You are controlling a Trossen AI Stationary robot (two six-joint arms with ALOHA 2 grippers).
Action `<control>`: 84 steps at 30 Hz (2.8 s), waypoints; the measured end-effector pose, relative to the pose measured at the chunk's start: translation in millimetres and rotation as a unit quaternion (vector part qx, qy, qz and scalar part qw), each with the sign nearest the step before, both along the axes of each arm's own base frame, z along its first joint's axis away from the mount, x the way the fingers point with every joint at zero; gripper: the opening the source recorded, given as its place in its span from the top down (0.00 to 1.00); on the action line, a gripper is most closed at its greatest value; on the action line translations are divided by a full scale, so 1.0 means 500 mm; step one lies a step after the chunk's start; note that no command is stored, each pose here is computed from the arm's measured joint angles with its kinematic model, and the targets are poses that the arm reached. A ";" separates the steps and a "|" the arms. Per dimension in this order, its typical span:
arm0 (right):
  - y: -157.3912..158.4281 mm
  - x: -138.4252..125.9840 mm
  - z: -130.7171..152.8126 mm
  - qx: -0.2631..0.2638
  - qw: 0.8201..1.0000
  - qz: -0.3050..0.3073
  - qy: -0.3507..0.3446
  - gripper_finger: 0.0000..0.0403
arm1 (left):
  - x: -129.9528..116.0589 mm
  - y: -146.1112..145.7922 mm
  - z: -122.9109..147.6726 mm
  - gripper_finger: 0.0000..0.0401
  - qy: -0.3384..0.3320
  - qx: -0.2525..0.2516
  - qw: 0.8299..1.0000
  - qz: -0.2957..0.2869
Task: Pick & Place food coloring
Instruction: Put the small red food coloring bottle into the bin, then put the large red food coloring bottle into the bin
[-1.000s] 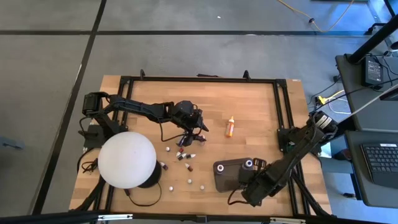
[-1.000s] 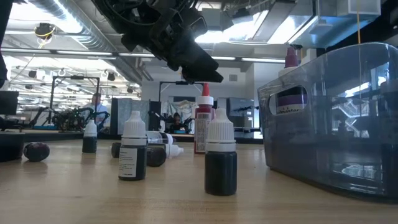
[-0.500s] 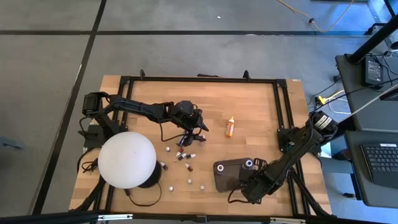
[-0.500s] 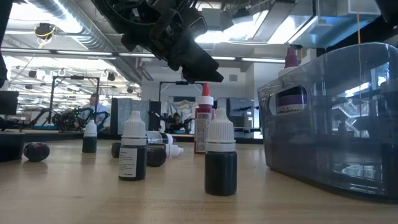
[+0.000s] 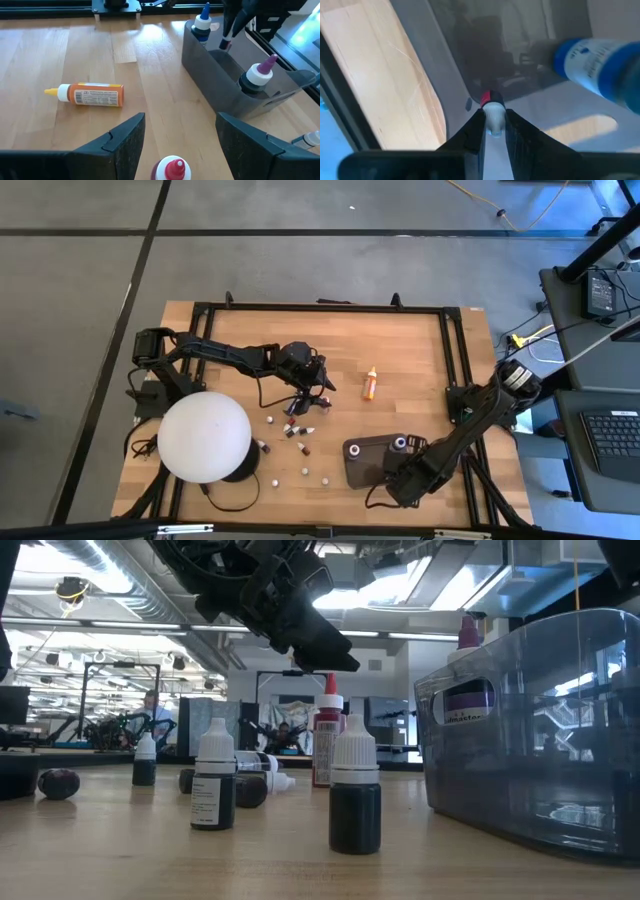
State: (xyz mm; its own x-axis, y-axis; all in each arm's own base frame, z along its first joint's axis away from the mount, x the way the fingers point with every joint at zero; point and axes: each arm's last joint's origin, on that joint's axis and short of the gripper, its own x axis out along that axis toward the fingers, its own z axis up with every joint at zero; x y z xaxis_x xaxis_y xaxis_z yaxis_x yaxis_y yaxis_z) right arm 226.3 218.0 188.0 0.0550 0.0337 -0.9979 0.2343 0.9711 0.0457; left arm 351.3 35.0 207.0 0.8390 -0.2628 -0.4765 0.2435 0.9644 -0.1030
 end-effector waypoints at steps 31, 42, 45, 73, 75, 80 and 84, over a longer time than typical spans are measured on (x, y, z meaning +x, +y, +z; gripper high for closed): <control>0.011 0.014 0.034 -0.012 1.000 -0.002 0.026 0.72 | 0.000 0.000 0.000 0.41 0.001 -0.003 1.000 0.002; -0.013 -0.005 0.193 -0.204 0.976 0.050 -0.056 0.72 | -0.006 -0.004 0.018 0.41 -0.010 -0.006 1.000 0.000; -0.042 -0.030 0.244 -0.207 0.973 0.036 -0.099 0.72 | -0.010 -0.005 0.023 0.41 -0.008 -0.006 1.000 0.001; -0.142 -0.108 0.226 -0.204 0.935 0.058 -0.283 0.72 | 0.007 -0.010 -0.047 0.41 0.051 0.058 0.997 0.016; -0.141 -0.107 0.226 -0.201 0.936 0.059 -0.283 0.72 | 0.009 -0.010 -0.059 0.41 0.061 0.057 0.996 0.015; -0.141 -0.107 0.226 -0.200 0.936 0.059 -0.283 0.72 | 0.011 -0.009 -0.073 0.41 0.073 0.059 0.995 0.012; -0.141 -0.107 0.226 -0.201 0.936 0.060 -0.283 0.72 | 0.010 -0.009 -0.069 0.44 0.069 0.061 0.996 0.012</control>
State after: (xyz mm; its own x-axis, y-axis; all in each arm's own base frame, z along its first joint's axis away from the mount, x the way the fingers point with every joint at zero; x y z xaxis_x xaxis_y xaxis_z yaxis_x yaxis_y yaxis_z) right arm 172.8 147.4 300.9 0.5983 -0.2980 -0.7438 0.1717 0.9544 -0.2442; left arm 356.4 30.2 172.7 0.7682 -0.1772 -0.6152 0.2127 0.9770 -0.0157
